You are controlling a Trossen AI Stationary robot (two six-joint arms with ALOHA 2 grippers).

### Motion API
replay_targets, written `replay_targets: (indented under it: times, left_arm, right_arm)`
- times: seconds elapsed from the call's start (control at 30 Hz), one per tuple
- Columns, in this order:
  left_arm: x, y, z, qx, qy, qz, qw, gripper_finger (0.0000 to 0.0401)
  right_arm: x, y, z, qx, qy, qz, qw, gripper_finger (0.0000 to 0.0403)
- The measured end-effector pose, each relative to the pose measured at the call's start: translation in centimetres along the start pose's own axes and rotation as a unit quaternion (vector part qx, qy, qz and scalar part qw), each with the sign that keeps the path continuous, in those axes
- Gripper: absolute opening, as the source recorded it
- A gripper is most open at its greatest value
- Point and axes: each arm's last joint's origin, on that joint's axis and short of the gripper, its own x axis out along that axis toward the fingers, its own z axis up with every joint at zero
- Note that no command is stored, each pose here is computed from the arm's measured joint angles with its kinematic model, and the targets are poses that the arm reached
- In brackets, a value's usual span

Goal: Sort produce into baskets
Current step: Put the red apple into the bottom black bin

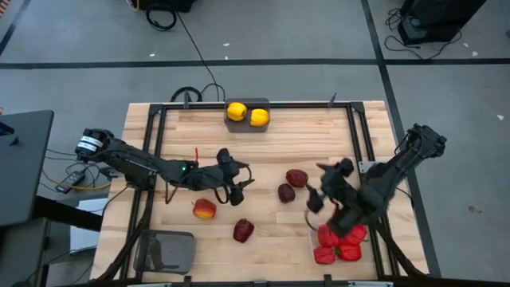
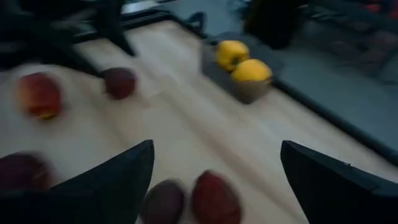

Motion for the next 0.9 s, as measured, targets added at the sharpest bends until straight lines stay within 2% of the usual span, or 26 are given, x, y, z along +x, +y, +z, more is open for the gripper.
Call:
replay_targets:
  times: [0.1, 0.2, 0.33, 0.47, 0.63, 0.8, 0.9]
  left_arm:
    - [-0.1, -0.3, 0.6, -0.021, -0.031, -0.012, 0.999, 0.0274]
    - [-0.1, -0.5, 0.8, -0.022, -0.035, -0.033, 0.999, 0.0274]
    - [0.0, -0.3, 0.7, -0.023, -0.031, -0.031, 0.999, 0.0274]
    - [-0.2, 0.5, 1.2, -0.029, -0.032, -0.019, 0.999, 0.0273]
    - [-2.8, 3.1, 2.4, -0.071, -0.011, 0.022, 0.997, 0.0273]
    - [-5.1, 5.2, 2.2, -0.086, 0.040, 0.066, 0.993, 0.0273]
    - [-5.4, 5.5, 1.2, -0.092, 0.087, 0.084, 0.988, 0.0273]
  right_arm:
    - [1.9, -0.6, 1.1, -0.006, -0.003, -0.041, 0.999, 0.0339]
    - [3.5, -1.1, 1.9, -0.034, 0.005, -0.072, 0.997, 0.0319]
    - [5.3, -1.1, 3.0, -0.078, 0.016, -0.077, 0.994, 0.0294]
    - [7.1, -0.6, 4.5, -0.100, 0.036, -0.037, 0.994, 0.0271]
    - [9.2, -0.4, 5.8, -0.065, 0.100, 0.072, 0.990, 0.0249]
    - [11.1, -0.7, 6.2, -0.058, 0.100, 0.104, 0.988, 0.0245]
    - [12.4, -0.6, 5.1, -0.062, 0.093, 0.126, 0.986, 0.0249]
